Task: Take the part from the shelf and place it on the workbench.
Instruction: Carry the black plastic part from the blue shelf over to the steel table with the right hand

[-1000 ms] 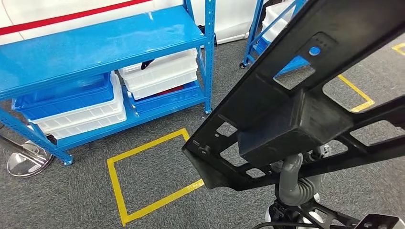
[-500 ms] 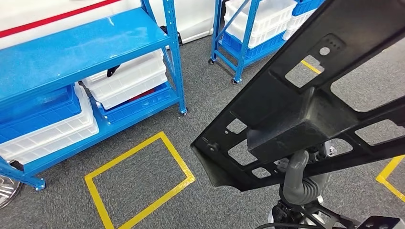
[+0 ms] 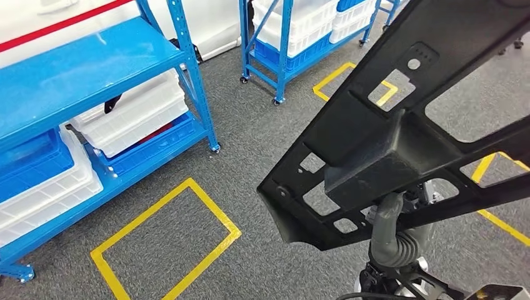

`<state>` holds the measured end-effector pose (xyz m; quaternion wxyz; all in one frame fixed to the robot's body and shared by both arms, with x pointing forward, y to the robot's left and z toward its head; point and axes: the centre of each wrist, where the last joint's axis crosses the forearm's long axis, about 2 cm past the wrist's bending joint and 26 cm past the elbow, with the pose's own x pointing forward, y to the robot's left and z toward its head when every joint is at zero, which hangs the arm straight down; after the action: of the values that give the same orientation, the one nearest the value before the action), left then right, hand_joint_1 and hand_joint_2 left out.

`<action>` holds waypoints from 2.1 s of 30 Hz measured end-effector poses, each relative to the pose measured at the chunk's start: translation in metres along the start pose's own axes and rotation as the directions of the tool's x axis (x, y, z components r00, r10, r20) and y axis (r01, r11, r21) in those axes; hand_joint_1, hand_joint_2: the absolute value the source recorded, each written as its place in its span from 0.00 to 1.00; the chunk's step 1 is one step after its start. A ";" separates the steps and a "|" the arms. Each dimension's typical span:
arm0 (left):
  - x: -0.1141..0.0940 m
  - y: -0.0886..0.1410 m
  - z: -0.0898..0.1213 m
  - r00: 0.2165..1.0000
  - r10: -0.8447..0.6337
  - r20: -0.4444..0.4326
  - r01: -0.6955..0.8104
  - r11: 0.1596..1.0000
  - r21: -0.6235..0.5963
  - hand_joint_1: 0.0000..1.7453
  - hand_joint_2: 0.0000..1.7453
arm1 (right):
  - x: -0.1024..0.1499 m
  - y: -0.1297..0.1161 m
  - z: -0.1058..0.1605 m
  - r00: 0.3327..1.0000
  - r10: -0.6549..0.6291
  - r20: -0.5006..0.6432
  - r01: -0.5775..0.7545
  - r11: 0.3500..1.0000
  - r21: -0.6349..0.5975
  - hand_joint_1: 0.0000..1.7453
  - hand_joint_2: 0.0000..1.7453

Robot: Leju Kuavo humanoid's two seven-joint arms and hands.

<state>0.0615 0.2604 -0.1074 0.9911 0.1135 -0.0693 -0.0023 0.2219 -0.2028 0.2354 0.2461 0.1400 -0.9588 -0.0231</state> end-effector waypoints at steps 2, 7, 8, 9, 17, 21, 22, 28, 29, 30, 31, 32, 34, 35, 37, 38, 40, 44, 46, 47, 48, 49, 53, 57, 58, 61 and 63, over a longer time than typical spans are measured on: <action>0.000 0.000 0.000 1.000 0.000 -0.003 0.000 1.000 -0.002 0.00 1.00 | 0.000 0.000 0.002 1.000 0.002 -0.003 -0.002 1.000 0.000 1.00 1.00; 0.001 -0.001 0.000 1.000 0.004 -0.012 -0.004 1.000 -0.011 0.00 1.00 | 0.001 0.000 0.005 1.000 0.008 -0.009 -0.008 1.000 0.001 1.00 1.00; 0.002 -0.001 0.000 1.000 0.007 -0.014 -0.007 1.000 -0.012 0.00 1.00 | 0.001 0.000 0.006 1.000 0.010 -0.013 -0.010 1.000 0.001 1.00 1.00; 0.003 -0.002 0.001 1.000 0.010 -0.018 -0.010 1.000 -0.011 0.00 1.00 | 0.001 0.000 0.007 1.000 0.011 -0.016 -0.011 1.000 0.001 1.00 1.00; 0.001 -0.010 0.003 0.998 0.031 -0.060 -0.032 0.999 -0.007 0.00 1.00 | 0.002 -0.001 0.015 0.999 0.024 -0.044 -0.025 1.000 -0.014 1.00 1.00; 0.000 -0.014 0.005 0.998 0.024 -0.053 -0.023 1.000 0.016 0.00 1.00 | 0.000 -0.002 0.018 0.998 0.019 -0.056 -0.020 1.000 -0.017 1.00 1.00; 0.000 -0.014 0.005 0.999 0.022 -0.049 -0.021 0.999 0.024 0.00 1.00 | -0.001 -0.002 0.018 0.998 0.016 -0.061 -0.017 1.000 -0.017 1.00 1.00; -0.001 -0.014 0.005 1.000 0.022 -0.006 -0.022 0.999 0.050 0.00 1.00 | -0.007 -0.002 0.019 0.997 -0.020 -0.081 0.019 1.000 -0.008 1.00 1.00; -0.001 -0.013 0.005 1.000 0.023 -0.002 -0.022 0.999 0.049 0.00 1.00 | -0.008 -0.002 0.018 0.996 -0.026 -0.080 0.026 1.000 -0.005 1.00 1.00; -0.002 -0.013 0.004 1.000 0.023 0.001 -0.023 0.999 0.049 0.00 1.00 | -0.009 -0.002 0.018 0.996 -0.029 -0.081 0.029 1.000 -0.003 1.00 1.00; -0.001 -0.013 0.004 1.000 0.023 0.004 -0.023 0.998 0.051 0.00 1.00 | -0.010 -0.002 0.018 0.996 -0.031 -0.082 0.031 1.000 -0.002 1.00 1.00; -0.001 -0.012 0.004 1.000 0.023 0.009 -0.024 0.998 0.057 0.00 1.00 | -0.010 -0.002 0.019 0.996 -0.034 -0.084 0.034 0.999 -0.001 1.00 1.00; -0.001 -0.011 0.004 0.999 0.023 0.027 -0.026 0.996 0.082 0.00 1.00 | -0.011 -0.002 0.018 0.996 -0.044 -0.082 0.044 0.999 0.005 1.00 1.00; 0.000 -0.011 0.004 0.999 0.024 0.036 -0.027 0.995 0.095 0.00 1.00 | -0.012 -0.002 0.018 0.996 -0.050 -0.079 0.051 0.999 0.009 1.00 1.00; 0.000 -0.011 0.004 0.998 0.024 0.051 -0.029 0.994 0.104 0.00 1.00 | -0.013 -0.001 0.016 0.995 -0.057 -0.076 0.058 0.998 0.013 1.00 1.00; 0.000 -0.011 0.004 0.998 0.024 0.058 -0.030 0.995 0.097 0.00 1.00 | -0.013 -0.001 0.016 0.995 -0.059 -0.077 0.060 0.998 0.013 1.00 1.00; 0.002 -0.011 0.004 0.997 0.024 0.070 -0.029 0.997 0.077 0.00 1.00 | -0.014 0.000 0.016 0.995 -0.061 -0.081 0.062 0.998 0.009 1.00 1.00; -0.001 -0.005 0.002 0.997 0.031 0.071 -0.035 0.998 0.059 0.00 1.00 | -0.014 0.003 0.015 0.994 -0.078 -0.081 0.078 0.997 0.002 1.00 1.00; -0.001 -0.003 0.001 0.997 0.032 0.069 -0.036 0.998 0.059 0.00 1.00 | -0.015 0.004 0.014 0.992 -0.094 -0.079 0.095 0.995 0.006 1.00 1.00; -0.001 -0.003 0.001 0.997 0.032 0.069 -0.036 0.998 0.060 0.00 1.00 | -0.015 0.004 0.013 0.992 -0.102 -0.078 0.103 0.995 0.009 1.00 1.00; 0.000 -0.002 0.001 0.997 0.031 0.068 -0.035 0.998 0.061 0.00 1.00 | -0.016 0.004 0.013 0.991 -0.109 -0.077 0.110 0.994 0.011 1.00 1.00; 0.000 -0.002 0.001 0.997 0.030 0.067 -0.034 0.997 0.062 0.00 1.00 | -0.016 0.005 0.012 0.990 -0.115 -0.075 0.116 0.993 0.014 1.00 1.00; -0.002 -0.001 0.001 0.998 0.022 0.061 -0.026 0.998 0.063 0.00 1.00 | -0.020 0.006 0.008 0.989 -0.131 -0.070 0.133 0.991 0.025 1.00 1.00; -0.003 -0.001 0.001 0.999 0.012 0.053 -0.015 0.998 0.066 0.00 1.00 | -0.024 0.006 0.010 0.987 -0.135 -0.088 0.138 0.990 0.027 1.00 1.00; -0.002 -0.001 0.001 0.999 0.008 0.052 -0.012 0.998 0.066 0.00 1.00 | -0.024 0.006 0.010 0.987 -0.134 -0.090 0.137 0.990 0.026 1.00 1.00; -0.002 -0.001 0.001 0.999 0.002 0.054 -0.006 0.998 0.067 0.00 1.00 | -0.025 0.006 0.010 0.987 -0.135 -0.092 0.138 0.990 0.023 1.00 1.00; 0.000 -0.001 0.001 0.998 0.000 0.057 -0.004 0.998 0.066 0.00 1.00 | -0.026 0.006 0.011 0.987 -0.133 -0.093 0.136 0.990 0.021 1.00 1.00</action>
<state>0.0614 0.2596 -0.1069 0.9844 0.1462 -0.0978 -0.0022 0.2368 -0.1899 0.2149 0.2856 0.2087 -0.9351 -0.0202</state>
